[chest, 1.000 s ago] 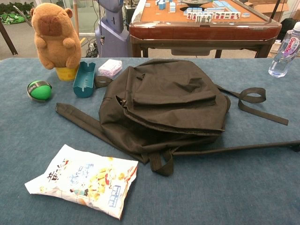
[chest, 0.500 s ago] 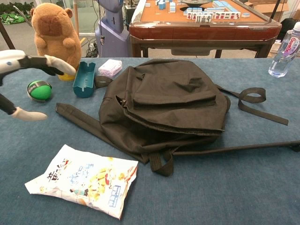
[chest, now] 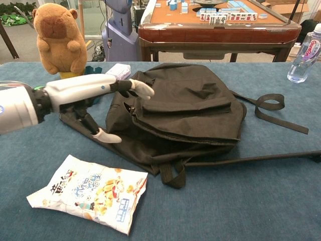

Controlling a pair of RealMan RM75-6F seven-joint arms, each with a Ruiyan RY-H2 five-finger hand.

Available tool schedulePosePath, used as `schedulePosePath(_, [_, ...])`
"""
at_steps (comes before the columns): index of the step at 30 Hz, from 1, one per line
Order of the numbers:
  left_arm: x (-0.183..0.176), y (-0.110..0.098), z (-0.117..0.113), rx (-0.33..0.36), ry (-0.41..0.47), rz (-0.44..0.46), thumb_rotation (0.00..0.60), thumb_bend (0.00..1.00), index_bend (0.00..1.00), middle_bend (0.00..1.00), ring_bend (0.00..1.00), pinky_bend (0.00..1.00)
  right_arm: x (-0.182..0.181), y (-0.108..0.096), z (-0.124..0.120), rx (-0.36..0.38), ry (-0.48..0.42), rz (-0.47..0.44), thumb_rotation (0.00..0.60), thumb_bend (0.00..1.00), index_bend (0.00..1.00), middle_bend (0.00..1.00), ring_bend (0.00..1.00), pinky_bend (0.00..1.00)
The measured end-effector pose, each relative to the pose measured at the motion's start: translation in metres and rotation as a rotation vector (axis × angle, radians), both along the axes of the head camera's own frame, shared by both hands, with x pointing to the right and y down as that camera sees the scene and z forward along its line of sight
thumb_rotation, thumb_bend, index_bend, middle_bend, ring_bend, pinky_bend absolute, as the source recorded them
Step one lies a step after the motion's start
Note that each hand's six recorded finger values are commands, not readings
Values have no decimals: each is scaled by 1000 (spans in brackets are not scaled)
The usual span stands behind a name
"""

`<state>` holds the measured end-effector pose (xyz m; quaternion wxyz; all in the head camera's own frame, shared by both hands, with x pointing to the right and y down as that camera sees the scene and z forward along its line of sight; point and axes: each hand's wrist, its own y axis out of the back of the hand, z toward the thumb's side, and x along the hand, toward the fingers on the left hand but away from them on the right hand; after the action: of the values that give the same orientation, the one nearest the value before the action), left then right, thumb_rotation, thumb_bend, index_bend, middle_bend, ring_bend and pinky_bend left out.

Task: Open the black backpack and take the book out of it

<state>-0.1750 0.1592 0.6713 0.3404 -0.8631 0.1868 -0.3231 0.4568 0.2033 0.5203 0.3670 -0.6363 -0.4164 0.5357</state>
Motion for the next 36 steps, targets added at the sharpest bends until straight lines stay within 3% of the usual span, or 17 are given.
schedulePosePath(9, [45,6,22,39,-40,57,600,218,213,163,158,142,5,0,-2,1,3,10,600,160,435,433,352,394])
schedulePosePath(14, [65,4,36,54,-62,23,600,224,288,218,230,155,10,1,-3,3,4,20,600,161,435,434,352,394])
schedulePosePath(18, [71,-8,41,81,-68,-32,600,348,383,306,302,201,14,1,-5,8,4,27,600,161,436,434,352,394])
schedulePosePath(22, [70,-22,39,108,-58,-98,600,503,480,399,397,306,16,1,-6,10,2,29,600,161,436,434,352,394])
schedulePosePath(28, [61,-25,42,84,-63,-153,600,547,632,599,581,595,16,1,-5,10,-6,28,600,161,436,435,352,394])
schedulePosePath(32, [58,-18,42,44,-51,-162,600,547,709,708,661,647,15,1,-5,12,-11,23,600,161,436,435,352,394])
schedulePosePath(36, [55,-10,36,-37,1,-191,600,551,730,736,675,648,15,1,-5,12,-12,21,600,161,436,435,352,394])
